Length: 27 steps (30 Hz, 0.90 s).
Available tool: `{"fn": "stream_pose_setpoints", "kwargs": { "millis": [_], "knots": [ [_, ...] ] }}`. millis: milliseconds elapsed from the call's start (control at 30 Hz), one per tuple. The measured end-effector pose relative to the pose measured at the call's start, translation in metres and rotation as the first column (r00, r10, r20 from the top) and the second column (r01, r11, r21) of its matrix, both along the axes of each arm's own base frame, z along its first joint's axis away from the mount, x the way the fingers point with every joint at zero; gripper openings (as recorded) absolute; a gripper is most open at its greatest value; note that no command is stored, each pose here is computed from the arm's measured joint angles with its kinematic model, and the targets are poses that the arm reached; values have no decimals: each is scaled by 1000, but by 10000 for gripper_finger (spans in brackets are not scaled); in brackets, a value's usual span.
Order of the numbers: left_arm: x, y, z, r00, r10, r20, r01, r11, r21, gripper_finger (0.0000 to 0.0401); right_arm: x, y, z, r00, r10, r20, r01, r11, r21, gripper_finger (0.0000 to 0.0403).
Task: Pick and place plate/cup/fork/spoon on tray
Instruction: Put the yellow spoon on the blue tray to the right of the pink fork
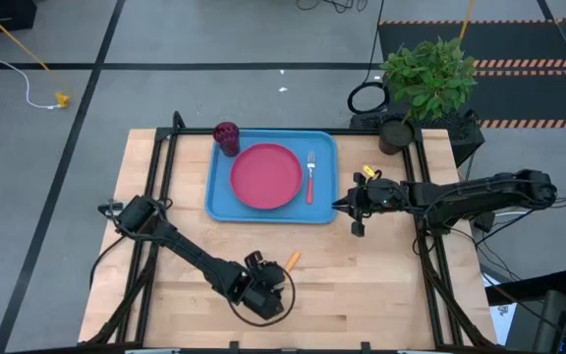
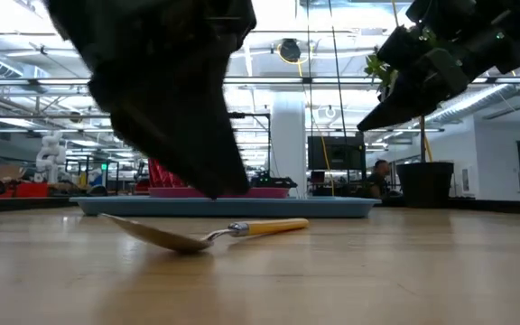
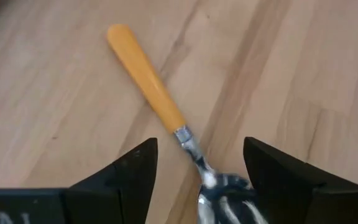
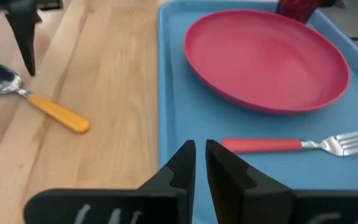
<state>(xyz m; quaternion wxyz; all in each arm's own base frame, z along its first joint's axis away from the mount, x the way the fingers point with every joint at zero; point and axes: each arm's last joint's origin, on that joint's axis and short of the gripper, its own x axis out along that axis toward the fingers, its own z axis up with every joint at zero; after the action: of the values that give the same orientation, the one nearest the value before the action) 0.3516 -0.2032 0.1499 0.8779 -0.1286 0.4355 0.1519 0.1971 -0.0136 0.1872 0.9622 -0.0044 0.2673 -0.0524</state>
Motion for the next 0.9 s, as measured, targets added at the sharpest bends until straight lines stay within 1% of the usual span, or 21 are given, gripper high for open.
{"fn": "stream_pose_setpoints", "kwargs": {
  "millis": [67, 133, 267, 367, 467, 567, 700, 900],
  "knots": [
    [2, -3, -8, 999, -36, 1, 36, 999, 29, 241, 1, 0, 1, 1000, 1, 12, -1, 1000, 0, 32],
    [0, -4, -16, 999, -44, -32, 46, 997, 67, 241, 1, 0, 2, 1000, 4, 27, -4, 1000, -4, 32],
    [2, -1, -27, 999, -7, -50, 10, 998, 68, 241, 1, 1, 2, 1000, 11, 24, -11, 1000, -7, 32],
    [3, -1, -30, 999, -4, -47, 8, 995, 96, 241, 1, 2, 1, 1000, 13, 16, -13, 1000, -8, 32],
    [3, -1, -30, 998, -40, -57, 48, 991, 129, 241, 1, 2, 1, 1000, 17, 16, -17, 1000, -10, 32],
    [3, -1, -29, 992, -101, -73, 113, 978, 177, 236, 1, 2, 1, 1000, 16, 16, -16, 1000, -9, 32],
    [5, 4, -29, 984, -147, -100, 165, 964, 211, 203, 1, 2, 1, 1000, 13, 9, -13, 1000, -1, 32],
    [8, 9, -29, 978, -169, -122, 190, 964, 186, 135, 1, 4, 0, 1000, 11, 6, -11, 1000, 21, 32]
  ]
}}
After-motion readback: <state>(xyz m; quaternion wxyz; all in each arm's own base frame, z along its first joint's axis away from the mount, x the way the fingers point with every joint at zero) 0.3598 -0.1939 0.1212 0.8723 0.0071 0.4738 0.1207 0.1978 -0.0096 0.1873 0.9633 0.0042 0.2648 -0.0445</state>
